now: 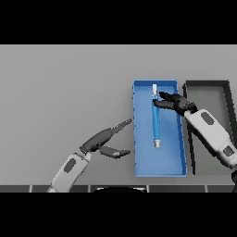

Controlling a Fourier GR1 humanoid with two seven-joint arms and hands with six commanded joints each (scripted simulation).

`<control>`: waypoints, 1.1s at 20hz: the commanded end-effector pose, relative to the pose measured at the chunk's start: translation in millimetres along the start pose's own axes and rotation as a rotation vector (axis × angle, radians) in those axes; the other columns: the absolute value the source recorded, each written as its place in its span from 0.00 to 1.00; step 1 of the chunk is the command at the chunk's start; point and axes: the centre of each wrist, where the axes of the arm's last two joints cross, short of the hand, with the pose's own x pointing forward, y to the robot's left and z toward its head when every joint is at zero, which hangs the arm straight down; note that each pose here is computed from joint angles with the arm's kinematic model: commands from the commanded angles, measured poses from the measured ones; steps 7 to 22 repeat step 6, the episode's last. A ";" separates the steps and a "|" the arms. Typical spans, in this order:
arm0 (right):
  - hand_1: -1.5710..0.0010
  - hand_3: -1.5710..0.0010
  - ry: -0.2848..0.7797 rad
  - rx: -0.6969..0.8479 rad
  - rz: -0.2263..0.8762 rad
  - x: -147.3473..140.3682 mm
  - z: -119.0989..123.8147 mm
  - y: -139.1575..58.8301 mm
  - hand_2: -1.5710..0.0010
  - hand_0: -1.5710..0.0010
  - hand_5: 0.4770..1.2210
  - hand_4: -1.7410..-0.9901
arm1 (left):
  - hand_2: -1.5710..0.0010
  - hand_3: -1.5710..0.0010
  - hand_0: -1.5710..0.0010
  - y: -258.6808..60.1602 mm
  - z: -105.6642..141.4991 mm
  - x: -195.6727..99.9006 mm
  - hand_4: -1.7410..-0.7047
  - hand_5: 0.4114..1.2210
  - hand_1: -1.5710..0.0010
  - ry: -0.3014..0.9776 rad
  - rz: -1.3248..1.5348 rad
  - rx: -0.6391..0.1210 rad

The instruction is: Pick up the blue pipe and place it into the blue bin.

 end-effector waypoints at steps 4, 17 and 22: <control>0.94 1.00 -0.007 -0.003 0.013 -2.3 -0.2 3.3 0.98 0.86 0.43 0.78 | 1.00 1.00 1.00 -1.5 1.3 -0.5 0.83 0.08 1.00 -0.001 0.003 -0.002; 0.94 1.00 -0.008 -0.004 0.025 1.3 -0.2 3.7 0.98 0.86 0.43 0.78 | 1.00 1.00 1.00 1.7 3.3 -3.5 0.83 0.08 1.00 0.005 0.002 -0.008; 0.94 1.00 -0.008 -0.004 0.025 1.3 -0.2 3.7 0.98 0.86 0.43 0.78 | 1.00 1.00 1.00 1.7 3.3 -3.5 0.83 0.08 1.00 0.005 0.002 -0.008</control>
